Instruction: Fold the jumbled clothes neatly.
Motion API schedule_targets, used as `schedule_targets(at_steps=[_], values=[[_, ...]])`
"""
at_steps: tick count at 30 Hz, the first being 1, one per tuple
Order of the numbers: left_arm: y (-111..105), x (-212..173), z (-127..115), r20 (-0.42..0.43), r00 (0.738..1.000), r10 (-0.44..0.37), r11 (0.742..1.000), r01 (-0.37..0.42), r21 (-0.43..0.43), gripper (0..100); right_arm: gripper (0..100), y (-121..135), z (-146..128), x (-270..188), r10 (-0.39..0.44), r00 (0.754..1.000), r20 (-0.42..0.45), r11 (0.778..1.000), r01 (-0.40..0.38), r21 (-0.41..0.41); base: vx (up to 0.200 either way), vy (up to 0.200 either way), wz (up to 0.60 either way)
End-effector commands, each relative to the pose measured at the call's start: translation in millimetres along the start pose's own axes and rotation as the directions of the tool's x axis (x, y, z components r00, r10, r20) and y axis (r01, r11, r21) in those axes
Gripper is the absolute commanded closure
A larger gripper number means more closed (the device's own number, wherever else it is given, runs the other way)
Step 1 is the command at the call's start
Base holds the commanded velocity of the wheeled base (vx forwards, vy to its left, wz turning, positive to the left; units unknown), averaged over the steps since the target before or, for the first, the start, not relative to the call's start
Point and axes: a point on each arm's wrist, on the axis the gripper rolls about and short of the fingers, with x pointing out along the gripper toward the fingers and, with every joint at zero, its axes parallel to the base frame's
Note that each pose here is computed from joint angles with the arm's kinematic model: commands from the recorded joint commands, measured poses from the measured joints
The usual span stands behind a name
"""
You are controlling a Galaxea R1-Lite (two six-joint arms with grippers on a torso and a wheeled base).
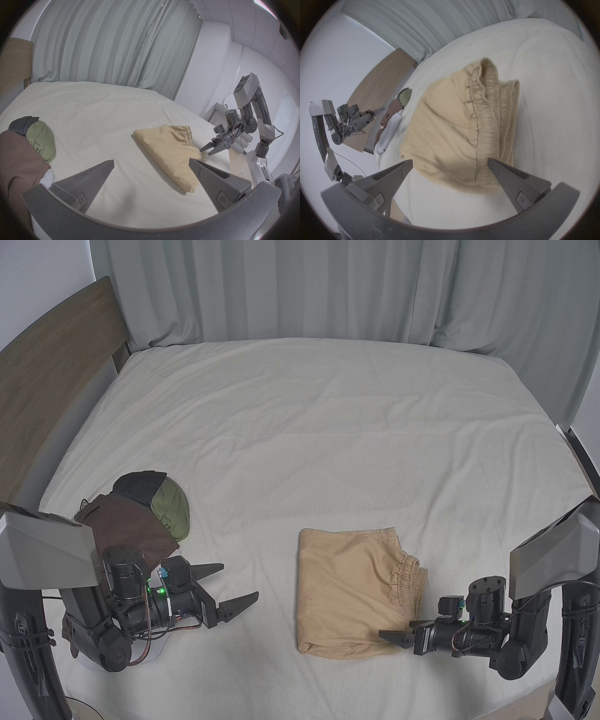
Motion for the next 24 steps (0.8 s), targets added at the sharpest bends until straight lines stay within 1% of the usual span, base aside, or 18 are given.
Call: schedule_targets(at_steps=[1,5,8,12,16,21,24], values=[[0,1,-1,-0.003,1.000,-0.002,1.000,0.002,0.000,0,0,19,40,-8,0.080,0.982,0.174,0.997,-0.076,-0.031,0.000,0.000,0.00],[1,0,0,0.000,1.000,0.003,1.000,-0.003,-0.001,0,0,24,59,-3,0.107,0.961,0.253,0.994,-0.112,0.007,0.000,0.000,0.00],[2,0,0,0.002,1.000,0.008,1.000,-0.008,0.000,0,0,23,65,2,0.109,0.956,0.273,0.992,-0.121,0.025,0.000,0.000,0.00],[3,0,-1,0.001,1.000,0.007,1.000,-0.007,-0.001,0,0,19,71,9,0.110,0.948,0.298,0.992,-0.123,0.024,0.000,0.000,0.00],[3,0,-1,0.001,1.000,0.007,1.000,-0.007,-0.001,0,0,14,72,15,0.087,0.948,0.305,0.994,-0.103,0.039,0.000,0.000,0.00],[3,0,-1,0.000,1.000,0.009,1.000,-0.009,0.002,0,0,2,61,29,0.023,0.960,0.280,0.997,-0.043,0.068,0.000,0.000,0.00],[3,0,1,0.005,1.000,0.011,1.000,-0.011,0.003,0,0,-3,58,35,-0.007,0.960,0.279,0.997,-0.017,0.080,0.000,0.000,0.00]])
